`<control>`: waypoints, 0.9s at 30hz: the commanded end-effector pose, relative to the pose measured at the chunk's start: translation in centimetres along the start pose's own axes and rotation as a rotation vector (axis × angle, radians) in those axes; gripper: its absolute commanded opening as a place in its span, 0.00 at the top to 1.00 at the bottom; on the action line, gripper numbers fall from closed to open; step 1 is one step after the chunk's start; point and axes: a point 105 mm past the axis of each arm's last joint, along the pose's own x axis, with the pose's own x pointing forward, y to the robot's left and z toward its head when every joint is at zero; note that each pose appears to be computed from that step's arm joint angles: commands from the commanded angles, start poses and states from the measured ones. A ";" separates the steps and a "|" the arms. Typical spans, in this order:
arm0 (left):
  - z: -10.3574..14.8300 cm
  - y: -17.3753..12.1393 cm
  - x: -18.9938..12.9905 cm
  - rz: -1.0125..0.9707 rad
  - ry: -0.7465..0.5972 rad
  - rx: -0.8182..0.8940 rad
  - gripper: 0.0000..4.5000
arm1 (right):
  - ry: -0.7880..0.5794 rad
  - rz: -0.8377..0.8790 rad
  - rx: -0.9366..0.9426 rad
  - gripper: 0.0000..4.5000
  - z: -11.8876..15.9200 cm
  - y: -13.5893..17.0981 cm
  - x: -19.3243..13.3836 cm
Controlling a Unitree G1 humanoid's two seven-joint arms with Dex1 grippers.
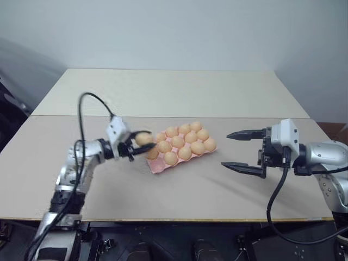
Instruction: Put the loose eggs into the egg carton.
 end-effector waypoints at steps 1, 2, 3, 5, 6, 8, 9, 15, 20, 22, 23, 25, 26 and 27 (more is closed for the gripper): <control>0.7 -1.4 0.4 -0.070 0.002 0.036 0.53 | -0.019 -0.017 -0.057 0.00 1.4 -0.4 -0.4; 0.6 -1.5 0.5 -0.075 0.008 0.035 0.53 | -0.019 -0.017 -0.057 0.00 1.4 -0.4 -0.4; 0.3 -1.8 0.6 -0.084 0.018 0.032 0.53 | -0.018 -0.018 -0.057 0.00 1.4 -0.4 -0.4; -0.3 -2.1 0.8 -0.094 0.042 0.027 0.53 | -0.017 -0.021 -0.056 0.00 1.4 -0.4 -0.5; -0.4 -2.1 0.9 -0.090 0.050 0.026 0.46 | -0.017 -0.022 -0.055 0.00 1.4 -0.4 -0.5; -0.4 -2.0 1.0 -0.091 0.051 0.017 0.31 | -0.017 -0.023 -0.056 0.00 1.5 -0.4 -0.5; -0.1 -1.9 1.0 -0.087 0.043 0.019 0.24 | -0.018 -0.024 -0.056 0.00 1.5 -0.4 -0.5; 0.9 -1.1 0.6 -0.049 0.012 0.044 0.01 | -0.021 -0.029 -0.058 0.00 1.5 -0.4 -0.4; 3.2 -0.3 -2.0 -0.011 -0.052 0.055 0.01 | -0.028 -0.027 -0.056 0.00 1.6 -0.3 -0.2; 3.8 0.0 -4.4 0.013 -0.059 0.053 0.01 | -0.029 -0.028 -0.056 0.00 1.6 -0.3 -0.2; 4.1 0.0 -6.0 0.026 -0.054 0.044 0.01 | -0.028 -0.029 -0.055 0.00 1.5 -0.3 -0.2; 4.3 0.0 -8.6 0.059 -0.022 0.045 0.01 | -0.028 -0.033 -0.051 0.00 1.4 -0.5 -0.4; 4.3 -0.1 -9.9 0.082 0.000 0.044 0.01 | -0.026 -0.035 -0.048 0.00 1.3 -0.5 -0.5; 4.4 -0.2 -11.2 0.109 0.021 0.045 0.01 | -0.024 -0.036 -0.044 0.00 1.1 -0.5 -0.6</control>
